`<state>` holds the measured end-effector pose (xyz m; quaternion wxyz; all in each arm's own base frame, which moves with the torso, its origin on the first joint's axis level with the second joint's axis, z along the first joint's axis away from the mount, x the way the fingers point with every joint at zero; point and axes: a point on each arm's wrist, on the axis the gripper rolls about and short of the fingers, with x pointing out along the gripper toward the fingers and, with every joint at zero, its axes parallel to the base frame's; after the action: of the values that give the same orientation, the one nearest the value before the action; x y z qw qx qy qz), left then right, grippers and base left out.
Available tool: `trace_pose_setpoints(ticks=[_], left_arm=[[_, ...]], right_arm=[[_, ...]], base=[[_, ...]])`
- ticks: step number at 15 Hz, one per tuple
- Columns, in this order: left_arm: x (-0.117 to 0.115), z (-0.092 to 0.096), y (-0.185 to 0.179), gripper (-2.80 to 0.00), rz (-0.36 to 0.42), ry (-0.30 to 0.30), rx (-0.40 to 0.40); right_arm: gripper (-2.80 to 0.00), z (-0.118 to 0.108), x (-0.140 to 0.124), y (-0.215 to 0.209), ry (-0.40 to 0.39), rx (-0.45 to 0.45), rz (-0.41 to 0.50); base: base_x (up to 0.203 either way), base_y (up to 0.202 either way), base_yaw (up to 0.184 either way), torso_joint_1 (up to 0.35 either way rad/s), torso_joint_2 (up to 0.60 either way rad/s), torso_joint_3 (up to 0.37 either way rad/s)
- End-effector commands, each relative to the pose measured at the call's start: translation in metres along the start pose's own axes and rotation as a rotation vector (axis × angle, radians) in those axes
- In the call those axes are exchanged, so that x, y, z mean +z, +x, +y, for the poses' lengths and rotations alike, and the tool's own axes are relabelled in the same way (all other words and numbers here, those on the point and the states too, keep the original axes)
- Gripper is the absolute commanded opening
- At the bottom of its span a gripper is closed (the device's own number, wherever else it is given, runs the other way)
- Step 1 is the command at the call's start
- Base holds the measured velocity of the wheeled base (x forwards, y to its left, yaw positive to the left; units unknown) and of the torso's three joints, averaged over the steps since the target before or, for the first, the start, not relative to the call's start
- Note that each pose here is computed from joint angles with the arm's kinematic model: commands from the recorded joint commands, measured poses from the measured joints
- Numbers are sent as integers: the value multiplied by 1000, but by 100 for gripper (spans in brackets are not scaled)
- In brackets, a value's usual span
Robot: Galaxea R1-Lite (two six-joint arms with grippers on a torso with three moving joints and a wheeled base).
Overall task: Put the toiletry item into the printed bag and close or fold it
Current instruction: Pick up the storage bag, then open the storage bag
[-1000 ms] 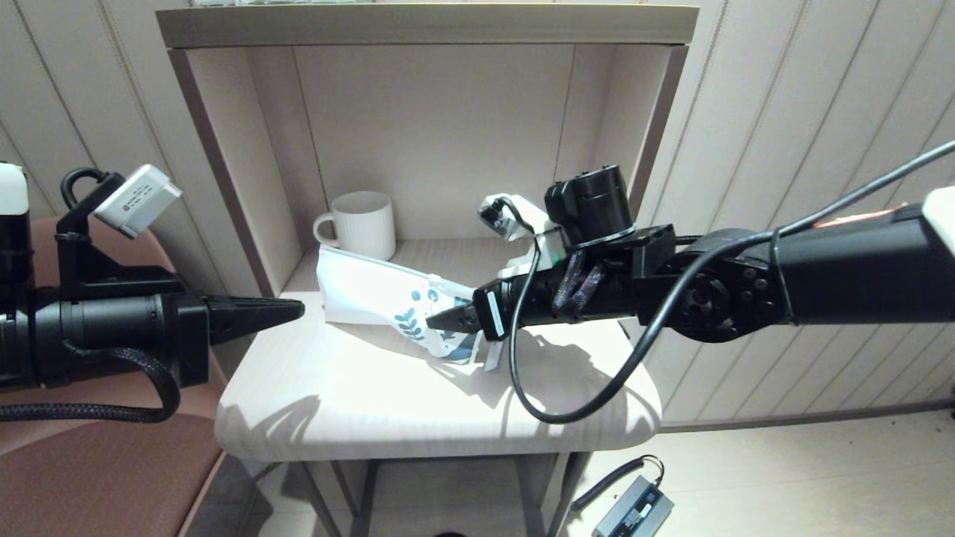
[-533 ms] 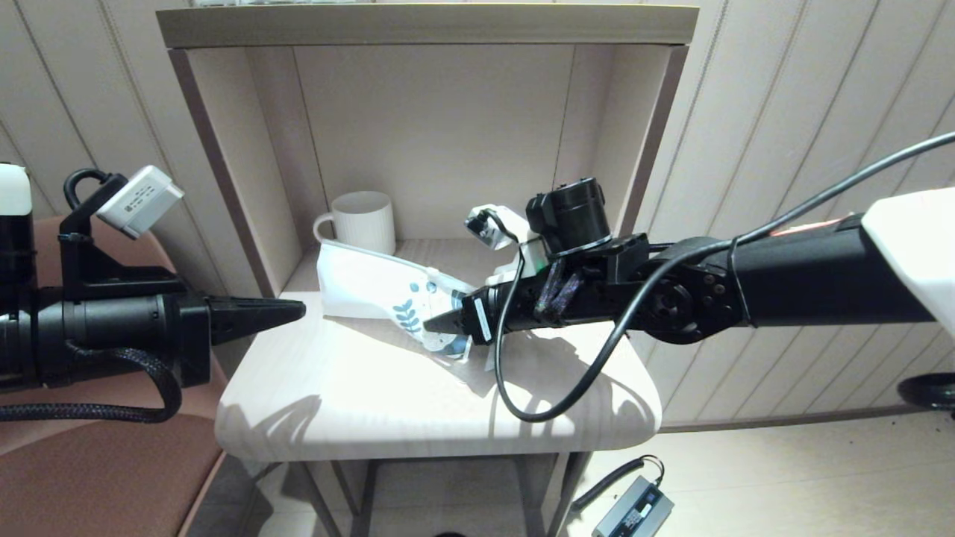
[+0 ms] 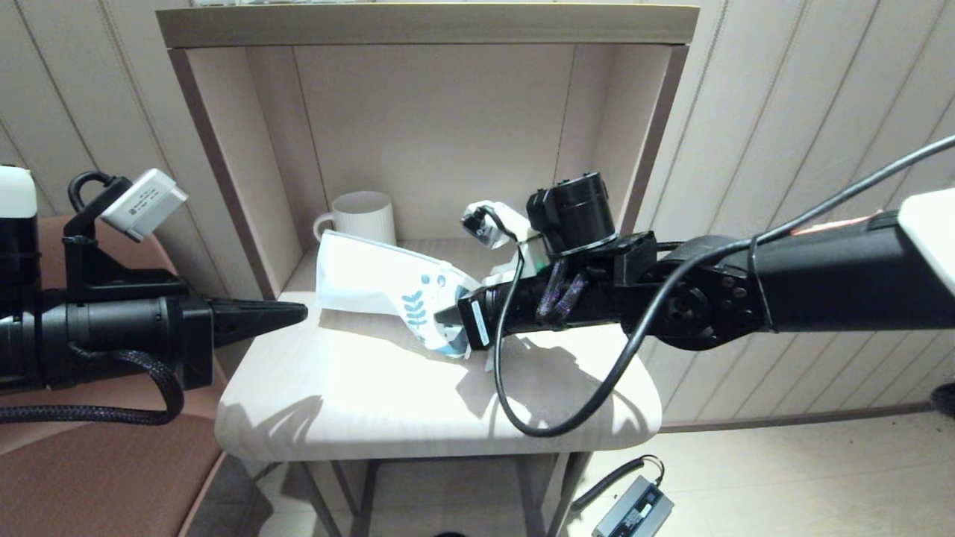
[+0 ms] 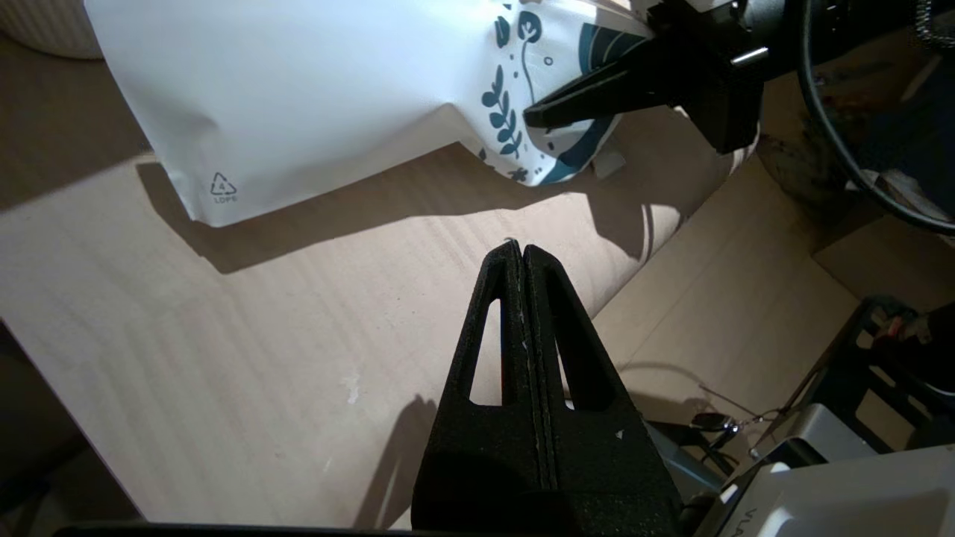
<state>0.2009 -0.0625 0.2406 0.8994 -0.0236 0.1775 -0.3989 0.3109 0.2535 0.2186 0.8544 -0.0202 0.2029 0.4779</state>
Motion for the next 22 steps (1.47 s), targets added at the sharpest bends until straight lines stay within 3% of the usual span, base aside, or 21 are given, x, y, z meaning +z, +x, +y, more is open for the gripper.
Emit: trace_pose_setpoints(ticks=[1,3,5,8,10,12,16,22], left_arm=[[3,-1,-1,-280,-11,8,-6],[15,-6,-2,-280,-44,37,-44],[33,-16,-4,-280,-88,81,-100],[66,-34,-6,-280,-149,157,-167],[79,-49,-3,-280,-132,214,-231],[82,-62,12,-280,-85,281,-310],[83,-79,38,-280,-58,352,-407],[103,-86,63,-280,-27,352,-519]], right_arm=[[-280,8,7,-22,-17,8,-27],[-280,11,9,-49,-77,42,-44],[-280,0,11,-90,-152,83,-45],[-280,2,6,-134,-214,140,81],[-280,11,12,-150,-243,159,102],[-280,25,18,-150,-279,198,99],[-280,45,41,-146,-300,273,133],[-280,44,32,-120,-287,320,239]], base=[[0,0,0,0,0,0],[0,0,0,0,0,0],[0,0,0,0,0,0],[0,0,0,0,0,0],[0,0,0,0,0,0],[0,0,0,0,0,0],[0,0,0,0,0,0],[0,0,0,0,0,0]])
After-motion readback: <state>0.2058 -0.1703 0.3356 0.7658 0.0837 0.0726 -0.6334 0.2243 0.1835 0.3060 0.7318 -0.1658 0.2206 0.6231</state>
